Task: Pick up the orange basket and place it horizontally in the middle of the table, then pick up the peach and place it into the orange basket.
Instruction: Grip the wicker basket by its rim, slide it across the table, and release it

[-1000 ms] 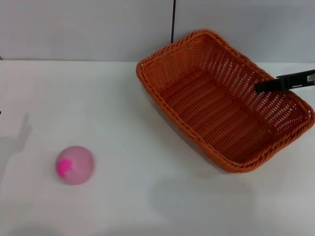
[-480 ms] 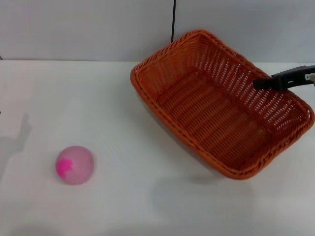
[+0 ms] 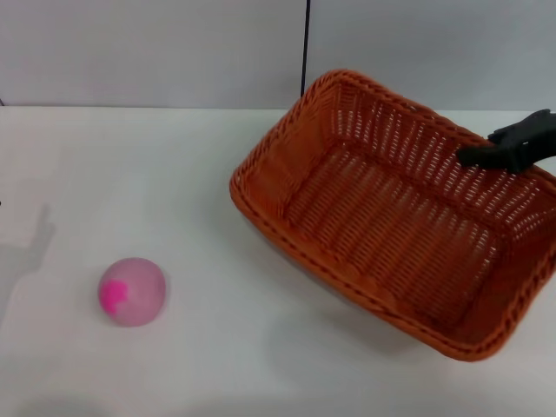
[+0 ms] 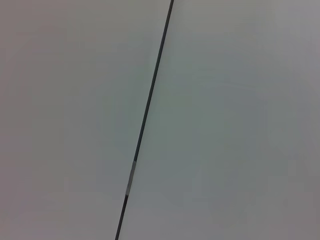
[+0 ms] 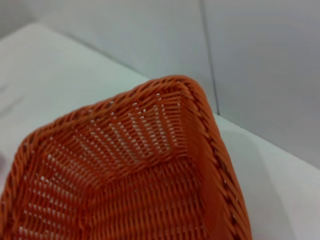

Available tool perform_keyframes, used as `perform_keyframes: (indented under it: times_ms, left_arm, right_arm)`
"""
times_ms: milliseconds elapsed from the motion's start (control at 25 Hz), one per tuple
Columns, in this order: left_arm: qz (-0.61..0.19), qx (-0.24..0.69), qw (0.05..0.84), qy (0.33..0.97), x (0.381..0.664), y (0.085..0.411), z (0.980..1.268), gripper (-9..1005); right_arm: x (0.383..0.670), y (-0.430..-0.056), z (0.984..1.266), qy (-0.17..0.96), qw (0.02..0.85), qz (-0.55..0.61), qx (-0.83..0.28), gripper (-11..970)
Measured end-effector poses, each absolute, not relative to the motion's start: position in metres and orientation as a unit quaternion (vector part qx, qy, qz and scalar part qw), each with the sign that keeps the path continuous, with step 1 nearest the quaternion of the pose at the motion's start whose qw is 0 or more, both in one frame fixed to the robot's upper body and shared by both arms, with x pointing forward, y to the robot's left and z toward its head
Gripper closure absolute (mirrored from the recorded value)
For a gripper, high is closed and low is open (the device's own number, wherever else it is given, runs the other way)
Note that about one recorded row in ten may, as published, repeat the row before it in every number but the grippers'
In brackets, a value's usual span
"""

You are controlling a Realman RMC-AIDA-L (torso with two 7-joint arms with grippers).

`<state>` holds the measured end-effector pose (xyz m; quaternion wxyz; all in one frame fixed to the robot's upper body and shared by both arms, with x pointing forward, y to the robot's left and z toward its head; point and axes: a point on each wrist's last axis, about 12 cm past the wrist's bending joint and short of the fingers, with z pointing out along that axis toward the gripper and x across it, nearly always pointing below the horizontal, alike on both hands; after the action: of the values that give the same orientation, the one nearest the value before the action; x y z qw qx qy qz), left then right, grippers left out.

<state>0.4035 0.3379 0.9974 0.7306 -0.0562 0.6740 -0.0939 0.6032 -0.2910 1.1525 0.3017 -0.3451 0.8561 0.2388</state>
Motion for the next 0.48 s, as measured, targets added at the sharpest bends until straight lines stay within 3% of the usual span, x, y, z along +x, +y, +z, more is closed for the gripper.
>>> perform_keyframes:
  times_ms: [480]
  left_arm:
    - [-0.100,-0.037,0.736,0.668,0.401,0.337,1.000,264]
  right_arm:
    - [0.593,-0.294,1.176,0.741,0.368,0.163,-0.537,810]
